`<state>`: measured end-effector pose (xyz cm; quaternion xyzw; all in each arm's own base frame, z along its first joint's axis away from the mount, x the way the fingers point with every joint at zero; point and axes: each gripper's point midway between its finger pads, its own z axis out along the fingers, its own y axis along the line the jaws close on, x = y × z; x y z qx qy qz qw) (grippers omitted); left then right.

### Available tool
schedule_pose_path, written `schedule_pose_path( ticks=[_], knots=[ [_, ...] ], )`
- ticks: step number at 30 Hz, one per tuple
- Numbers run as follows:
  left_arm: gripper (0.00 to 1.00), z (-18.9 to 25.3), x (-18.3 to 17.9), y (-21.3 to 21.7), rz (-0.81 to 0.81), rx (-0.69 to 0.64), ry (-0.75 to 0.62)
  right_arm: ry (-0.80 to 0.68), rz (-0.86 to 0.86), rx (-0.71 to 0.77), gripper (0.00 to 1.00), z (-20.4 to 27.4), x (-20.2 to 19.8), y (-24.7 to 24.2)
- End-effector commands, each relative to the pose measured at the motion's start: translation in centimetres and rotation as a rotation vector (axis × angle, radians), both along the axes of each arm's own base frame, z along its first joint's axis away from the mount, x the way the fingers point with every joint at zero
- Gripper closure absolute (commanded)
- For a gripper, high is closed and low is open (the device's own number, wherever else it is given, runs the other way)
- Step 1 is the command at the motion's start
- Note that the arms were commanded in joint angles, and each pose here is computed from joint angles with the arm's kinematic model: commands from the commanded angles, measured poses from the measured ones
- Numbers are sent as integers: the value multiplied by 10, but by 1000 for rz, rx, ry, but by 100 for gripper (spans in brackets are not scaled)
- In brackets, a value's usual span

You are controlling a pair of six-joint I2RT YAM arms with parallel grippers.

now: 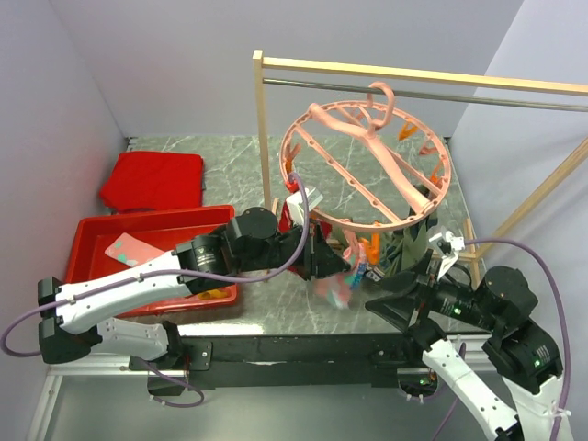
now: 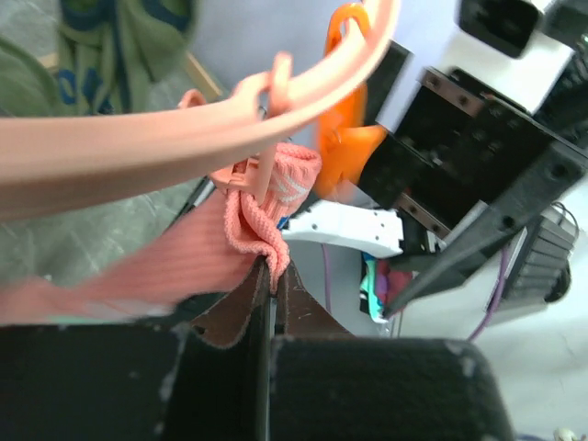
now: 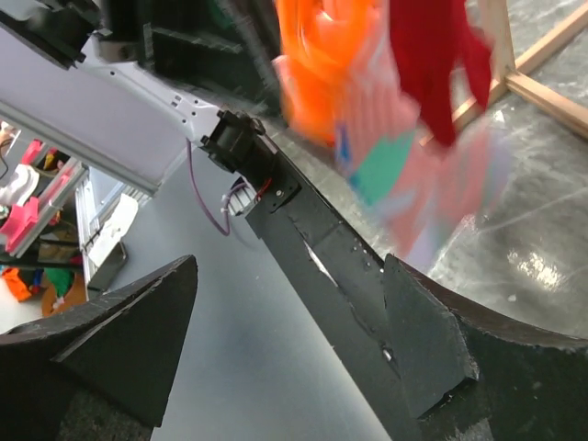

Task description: Remove the socks clipped to the hanger

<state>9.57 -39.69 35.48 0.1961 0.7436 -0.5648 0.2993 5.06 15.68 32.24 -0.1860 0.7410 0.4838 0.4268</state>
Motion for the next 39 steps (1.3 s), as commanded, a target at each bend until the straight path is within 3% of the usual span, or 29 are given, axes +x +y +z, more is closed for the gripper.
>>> schedule_pose_path(
  ticks=[1,2,9,20,32,36,39],
  knots=[
    [99,36,-10,7,-18,-72,-31,-86,79,19,11,19,1,10],
    [99,34,-11,7,-17,-70,-27,-82,91,22,7,20,2,12],
    [99,39,-24,7,-35,-71,-21,-83,154,66,5,24,4,23],
    [99,49,-38,19,-75,-112,-27,-45,107,-36,6,-2,16,18],
    [99,54,-43,11,-136,-99,-59,-74,202,85,23,7,18,38],
    [99,57,-45,11,-147,-100,-73,-83,176,57,23,4,23,35],
    [99,58,-44,13,-141,-101,-82,-81,150,38,17,-1,27,33]
  ],
)
